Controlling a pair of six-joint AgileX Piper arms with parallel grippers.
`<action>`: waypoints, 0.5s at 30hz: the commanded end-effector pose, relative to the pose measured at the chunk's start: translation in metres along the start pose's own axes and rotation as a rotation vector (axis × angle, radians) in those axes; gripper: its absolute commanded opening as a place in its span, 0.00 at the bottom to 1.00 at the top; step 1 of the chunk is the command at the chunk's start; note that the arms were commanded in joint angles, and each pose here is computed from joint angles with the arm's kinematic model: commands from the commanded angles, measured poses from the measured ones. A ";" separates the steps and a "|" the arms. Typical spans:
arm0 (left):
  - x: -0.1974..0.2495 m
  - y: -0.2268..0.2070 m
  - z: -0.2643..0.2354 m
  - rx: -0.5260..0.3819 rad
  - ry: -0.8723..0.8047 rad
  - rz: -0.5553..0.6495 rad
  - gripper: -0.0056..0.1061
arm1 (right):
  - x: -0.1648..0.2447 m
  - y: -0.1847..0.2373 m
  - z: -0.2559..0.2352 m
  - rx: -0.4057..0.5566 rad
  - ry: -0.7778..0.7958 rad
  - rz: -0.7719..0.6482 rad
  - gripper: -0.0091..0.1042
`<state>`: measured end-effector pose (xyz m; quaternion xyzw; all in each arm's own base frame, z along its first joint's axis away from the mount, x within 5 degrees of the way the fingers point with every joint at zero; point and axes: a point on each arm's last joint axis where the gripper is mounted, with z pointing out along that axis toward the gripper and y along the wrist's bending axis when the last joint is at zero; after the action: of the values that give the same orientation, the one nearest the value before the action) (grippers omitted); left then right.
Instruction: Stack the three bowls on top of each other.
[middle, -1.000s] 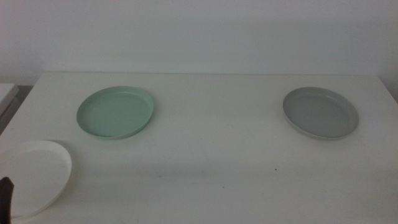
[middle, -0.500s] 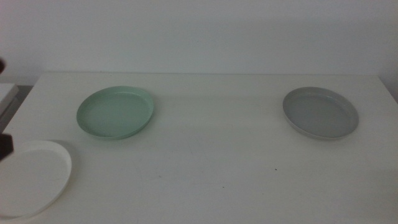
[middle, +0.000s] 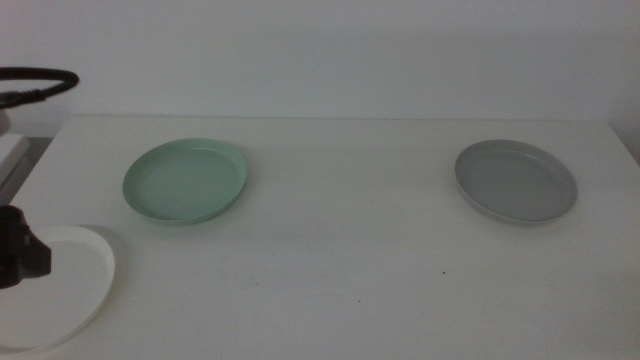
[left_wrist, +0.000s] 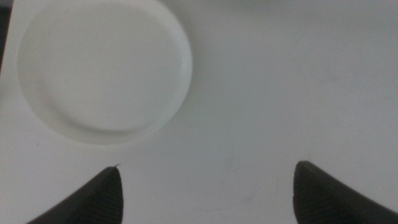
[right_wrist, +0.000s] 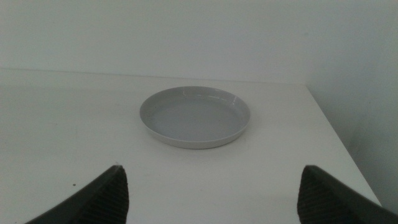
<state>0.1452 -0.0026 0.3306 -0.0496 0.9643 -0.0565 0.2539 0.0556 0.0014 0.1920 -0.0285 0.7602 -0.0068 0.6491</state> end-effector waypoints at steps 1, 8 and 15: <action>-0.006 0.003 0.004 -0.031 0.035 -0.015 0.89 | 0.000 -0.001 0.000 0.010 -0.007 -0.013 0.89; -0.048 0.027 0.030 -0.134 0.164 0.050 0.89 | 0.000 -0.001 0.000 0.010 -0.007 -0.013 0.89; -0.071 0.074 0.064 -0.115 0.212 0.021 0.89 | 0.000 -0.001 0.000 0.010 -0.007 -0.013 0.89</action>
<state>0.2270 0.0657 0.3028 -0.0520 0.9888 0.0004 0.1399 0.0556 0.0014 0.1920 -0.0285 0.7602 -0.0068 0.6491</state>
